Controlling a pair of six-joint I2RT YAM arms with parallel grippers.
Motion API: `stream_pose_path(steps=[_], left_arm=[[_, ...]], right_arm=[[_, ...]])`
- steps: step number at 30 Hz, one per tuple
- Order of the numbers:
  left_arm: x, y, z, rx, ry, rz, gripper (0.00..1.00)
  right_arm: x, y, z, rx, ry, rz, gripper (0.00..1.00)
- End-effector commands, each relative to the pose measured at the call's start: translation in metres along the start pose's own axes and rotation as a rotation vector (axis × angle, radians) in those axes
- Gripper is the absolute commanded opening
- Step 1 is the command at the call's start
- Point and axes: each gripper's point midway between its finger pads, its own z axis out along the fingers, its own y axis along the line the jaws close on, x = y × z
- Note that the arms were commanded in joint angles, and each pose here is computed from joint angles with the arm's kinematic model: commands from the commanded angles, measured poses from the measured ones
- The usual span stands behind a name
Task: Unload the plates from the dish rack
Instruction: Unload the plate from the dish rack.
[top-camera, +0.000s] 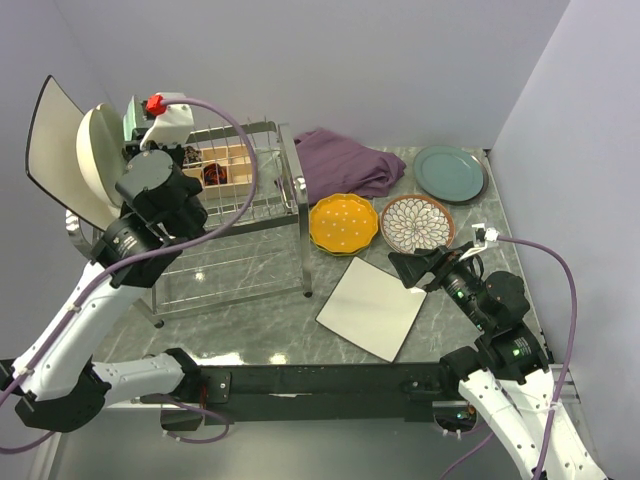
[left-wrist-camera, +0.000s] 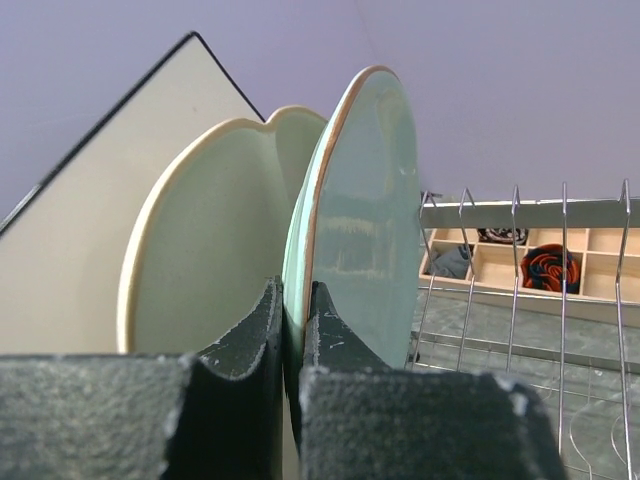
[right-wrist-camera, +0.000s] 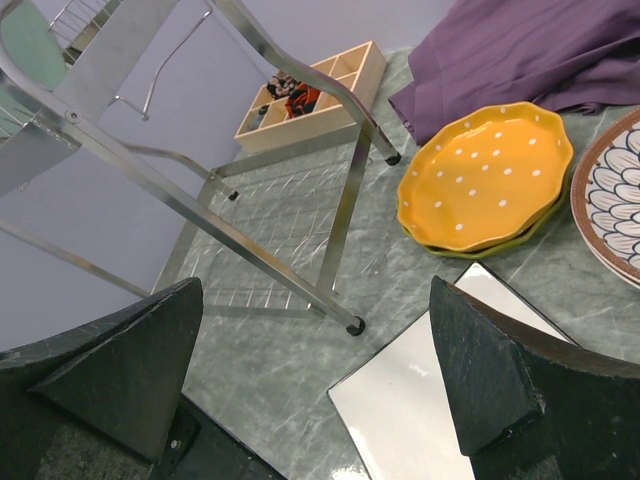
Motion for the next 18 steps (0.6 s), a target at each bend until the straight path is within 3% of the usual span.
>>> stream_pose_path(steps=[1,11,18], left_arm=[[-0.041,0.015,-0.012,0.008,-0.084,-0.169,0.01],[-0.048,0.016,-0.022,0.005,-0.064,-0.131,0.01],[-0.067,0.024,-0.028,0.008,-0.067,-0.194,0.01]], right_arm=[[-0.008,0.002,0.001,-0.009,-0.032,-0.029,1.0],[-0.009,0.002,0.001,-0.006,-0.034,-0.035,1.0],[-0.009,0.0,0.002,0.001,-0.035,-0.039,1.0]])
